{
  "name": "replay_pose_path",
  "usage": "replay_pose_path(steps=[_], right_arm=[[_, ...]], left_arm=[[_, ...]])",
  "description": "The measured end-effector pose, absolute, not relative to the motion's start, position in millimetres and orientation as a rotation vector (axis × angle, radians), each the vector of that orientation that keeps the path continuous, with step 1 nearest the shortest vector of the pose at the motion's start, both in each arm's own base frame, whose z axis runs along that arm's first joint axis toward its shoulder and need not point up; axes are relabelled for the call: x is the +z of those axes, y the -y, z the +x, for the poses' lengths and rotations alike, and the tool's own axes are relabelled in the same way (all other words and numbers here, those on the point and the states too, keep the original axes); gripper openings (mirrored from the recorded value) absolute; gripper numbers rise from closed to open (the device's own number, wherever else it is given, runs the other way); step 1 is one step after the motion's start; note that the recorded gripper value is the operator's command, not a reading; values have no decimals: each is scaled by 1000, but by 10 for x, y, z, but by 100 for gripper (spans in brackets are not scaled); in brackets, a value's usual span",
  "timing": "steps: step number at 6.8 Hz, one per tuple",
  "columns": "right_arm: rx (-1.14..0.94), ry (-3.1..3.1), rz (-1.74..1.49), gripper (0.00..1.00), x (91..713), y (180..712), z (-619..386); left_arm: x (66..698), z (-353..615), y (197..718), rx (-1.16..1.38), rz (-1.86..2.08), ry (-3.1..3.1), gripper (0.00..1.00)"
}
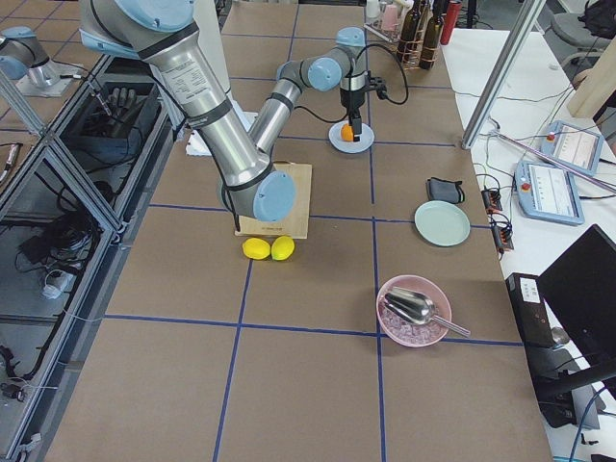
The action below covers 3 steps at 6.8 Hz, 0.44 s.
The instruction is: Pick orange to plate
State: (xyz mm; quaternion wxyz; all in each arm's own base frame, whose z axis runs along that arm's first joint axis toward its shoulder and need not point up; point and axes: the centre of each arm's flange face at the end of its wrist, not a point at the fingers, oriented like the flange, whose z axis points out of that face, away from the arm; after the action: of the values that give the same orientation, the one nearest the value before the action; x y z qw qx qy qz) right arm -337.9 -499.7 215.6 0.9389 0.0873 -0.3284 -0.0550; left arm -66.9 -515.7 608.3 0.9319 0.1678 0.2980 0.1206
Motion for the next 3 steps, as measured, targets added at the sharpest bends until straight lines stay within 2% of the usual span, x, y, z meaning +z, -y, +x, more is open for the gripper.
replay_pose_path(steps=[3], right_arm=[[-206, 695, 142, 100, 2943, 5288, -2069]], left_arm=[[6344, -743, 4952, 191, 142, -674, 100]])
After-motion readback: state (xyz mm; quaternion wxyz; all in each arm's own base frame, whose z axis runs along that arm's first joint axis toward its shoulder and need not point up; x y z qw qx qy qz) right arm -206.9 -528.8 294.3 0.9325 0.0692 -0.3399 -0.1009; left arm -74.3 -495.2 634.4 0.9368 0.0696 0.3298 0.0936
